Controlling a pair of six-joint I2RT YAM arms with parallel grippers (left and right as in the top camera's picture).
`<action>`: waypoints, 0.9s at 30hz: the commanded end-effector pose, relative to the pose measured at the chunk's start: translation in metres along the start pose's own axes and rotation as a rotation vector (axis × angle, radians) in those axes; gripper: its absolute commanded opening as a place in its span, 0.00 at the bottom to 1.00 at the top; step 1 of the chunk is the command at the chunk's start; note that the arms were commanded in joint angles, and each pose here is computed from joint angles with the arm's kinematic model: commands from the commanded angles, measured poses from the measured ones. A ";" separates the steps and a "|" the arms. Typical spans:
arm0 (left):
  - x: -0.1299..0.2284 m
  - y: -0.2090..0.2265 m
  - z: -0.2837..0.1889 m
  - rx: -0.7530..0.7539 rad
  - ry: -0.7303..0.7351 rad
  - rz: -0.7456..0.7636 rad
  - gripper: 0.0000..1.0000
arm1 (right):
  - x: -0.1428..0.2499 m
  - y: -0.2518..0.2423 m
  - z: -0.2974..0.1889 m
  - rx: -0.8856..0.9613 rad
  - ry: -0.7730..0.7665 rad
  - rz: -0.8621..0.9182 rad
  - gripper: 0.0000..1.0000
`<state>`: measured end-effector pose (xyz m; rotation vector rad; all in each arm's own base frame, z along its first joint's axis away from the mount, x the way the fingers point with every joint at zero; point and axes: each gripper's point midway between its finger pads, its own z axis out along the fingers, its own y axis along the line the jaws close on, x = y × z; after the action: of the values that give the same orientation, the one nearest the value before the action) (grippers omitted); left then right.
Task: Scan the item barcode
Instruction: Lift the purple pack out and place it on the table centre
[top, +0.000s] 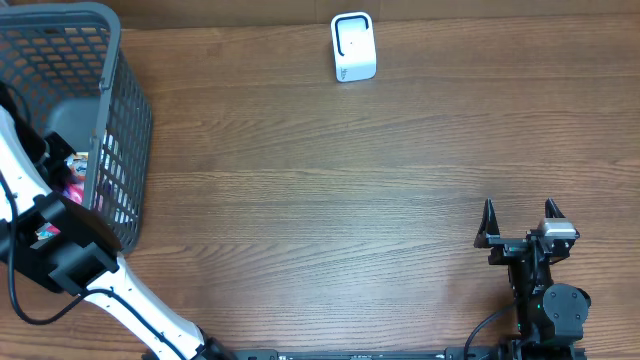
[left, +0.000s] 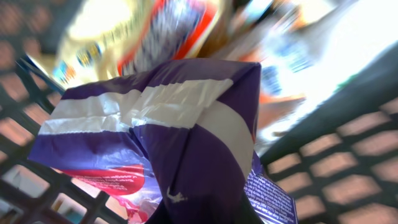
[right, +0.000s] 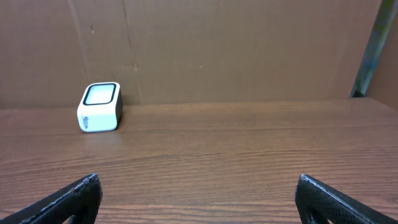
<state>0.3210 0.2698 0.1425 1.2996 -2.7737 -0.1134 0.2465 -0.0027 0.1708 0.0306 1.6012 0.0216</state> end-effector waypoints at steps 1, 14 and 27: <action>-0.008 -0.011 -0.087 0.152 -0.246 -0.015 0.04 | 0.001 0.000 0.000 0.001 -0.008 -0.005 1.00; 0.136 -0.052 -0.311 0.571 -0.790 0.235 0.04 | 0.001 0.000 0.000 0.001 -0.008 -0.005 1.00; 0.285 -0.235 -0.209 0.459 -0.387 0.900 0.04 | 0.001 0.000 0.000 0.001 -0.008 -0.005 1.00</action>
<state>0.3313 -0.0764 0.4037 0.0118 -3.7319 0.5876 0.2465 -0.0028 0.1707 0.0309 1.6016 0.0213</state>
